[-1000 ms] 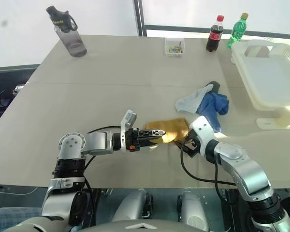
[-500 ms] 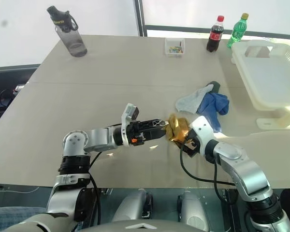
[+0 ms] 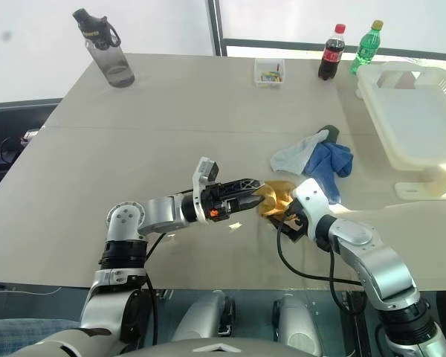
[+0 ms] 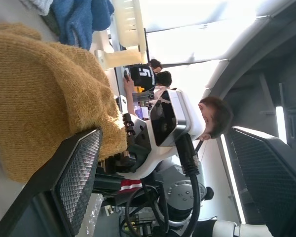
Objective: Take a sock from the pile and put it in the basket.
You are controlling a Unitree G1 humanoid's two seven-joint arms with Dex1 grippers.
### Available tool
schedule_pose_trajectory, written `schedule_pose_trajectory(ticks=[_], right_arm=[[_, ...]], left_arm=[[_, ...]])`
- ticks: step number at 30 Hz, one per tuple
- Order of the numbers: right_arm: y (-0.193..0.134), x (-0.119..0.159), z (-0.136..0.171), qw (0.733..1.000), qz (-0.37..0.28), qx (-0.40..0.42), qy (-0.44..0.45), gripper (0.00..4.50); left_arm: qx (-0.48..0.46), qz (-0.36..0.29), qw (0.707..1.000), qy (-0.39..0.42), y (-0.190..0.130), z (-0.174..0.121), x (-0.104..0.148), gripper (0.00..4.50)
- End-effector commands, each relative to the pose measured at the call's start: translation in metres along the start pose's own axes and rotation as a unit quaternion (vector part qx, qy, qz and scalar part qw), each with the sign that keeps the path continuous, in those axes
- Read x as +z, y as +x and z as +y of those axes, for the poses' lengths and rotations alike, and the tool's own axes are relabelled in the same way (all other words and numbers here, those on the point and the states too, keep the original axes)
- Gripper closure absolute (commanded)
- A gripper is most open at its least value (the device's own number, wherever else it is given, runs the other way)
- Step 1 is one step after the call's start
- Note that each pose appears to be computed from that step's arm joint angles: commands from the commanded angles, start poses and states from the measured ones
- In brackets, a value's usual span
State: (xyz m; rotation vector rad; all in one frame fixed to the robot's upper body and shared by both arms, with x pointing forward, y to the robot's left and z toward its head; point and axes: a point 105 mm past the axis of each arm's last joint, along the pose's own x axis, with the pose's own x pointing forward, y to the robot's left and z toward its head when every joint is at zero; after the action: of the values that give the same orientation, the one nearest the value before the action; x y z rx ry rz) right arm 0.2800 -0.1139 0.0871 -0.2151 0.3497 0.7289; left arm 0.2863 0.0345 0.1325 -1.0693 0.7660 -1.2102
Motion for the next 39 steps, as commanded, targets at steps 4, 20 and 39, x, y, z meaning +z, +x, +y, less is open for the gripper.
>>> schedule_pose_trajectory(ticks=[4,20,39], right_arm=[[-0.008,0.012,-0.001,1.000,-0.011,0.001,-0.014,0.31],[-0.015,0.027,0.001,0.998,-0.026,0.008,-0.061,0.31],[-0.061,0.060,-0.043,0.993,-0.072,-0.050,-0.077,0.31]], left_arm=[[-0.026,0.000,0.999,0.035,0.010,-0.013,0.006,0.04],[-0.064,0.008,0.996,0.063,0.028,-0.016,0.007,0.04],[-0.044,0.027,0.996,0.066,0.038,0.000,0.005,0.04]])
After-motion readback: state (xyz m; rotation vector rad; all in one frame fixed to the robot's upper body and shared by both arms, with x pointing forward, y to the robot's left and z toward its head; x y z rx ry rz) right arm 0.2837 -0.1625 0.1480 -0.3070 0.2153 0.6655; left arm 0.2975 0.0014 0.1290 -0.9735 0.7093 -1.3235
